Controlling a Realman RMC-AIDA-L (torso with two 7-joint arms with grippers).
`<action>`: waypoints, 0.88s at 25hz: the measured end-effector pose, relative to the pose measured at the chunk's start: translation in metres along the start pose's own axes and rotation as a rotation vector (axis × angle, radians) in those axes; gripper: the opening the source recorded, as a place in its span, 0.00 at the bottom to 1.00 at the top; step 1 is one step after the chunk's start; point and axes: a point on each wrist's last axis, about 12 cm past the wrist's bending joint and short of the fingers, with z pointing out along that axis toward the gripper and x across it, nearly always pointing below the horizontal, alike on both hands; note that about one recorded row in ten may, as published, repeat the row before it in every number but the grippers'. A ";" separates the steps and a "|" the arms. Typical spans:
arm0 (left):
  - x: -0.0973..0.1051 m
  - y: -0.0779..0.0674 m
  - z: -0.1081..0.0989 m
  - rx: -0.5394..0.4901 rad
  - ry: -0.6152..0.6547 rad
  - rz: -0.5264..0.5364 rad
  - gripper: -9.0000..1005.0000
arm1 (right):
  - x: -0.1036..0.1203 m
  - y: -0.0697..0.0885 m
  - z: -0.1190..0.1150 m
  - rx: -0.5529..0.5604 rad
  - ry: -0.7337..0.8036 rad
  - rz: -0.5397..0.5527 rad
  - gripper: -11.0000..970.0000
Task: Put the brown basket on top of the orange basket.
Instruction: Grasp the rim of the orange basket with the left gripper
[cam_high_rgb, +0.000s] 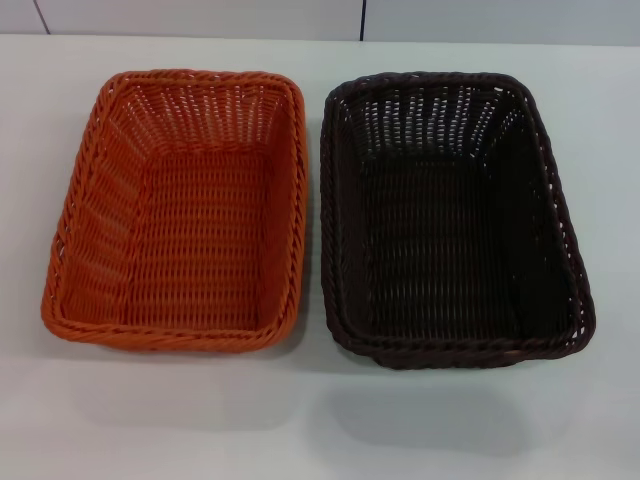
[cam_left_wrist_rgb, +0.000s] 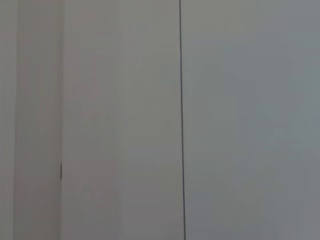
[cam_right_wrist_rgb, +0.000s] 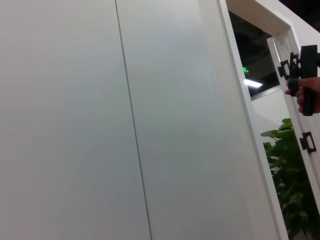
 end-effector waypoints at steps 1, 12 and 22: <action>-0.001 0.000 0.001 0.000 -0.005 -0.001 0.80 | 0.000 0.000 0.000 0.002 0.001 0.001 0.86; -0.004 -0.007 0.009 0.015 -0.012 -0.005 0.80 | 0.003 -0.005 -0.002 0.014 0.031 -0.010 0.86; -0.019 -0.045 0.029 0.161 -0.078 -0.003 0.80 | 0.004 -0.003 -0.001 0.008 0.038 -0.005 0.86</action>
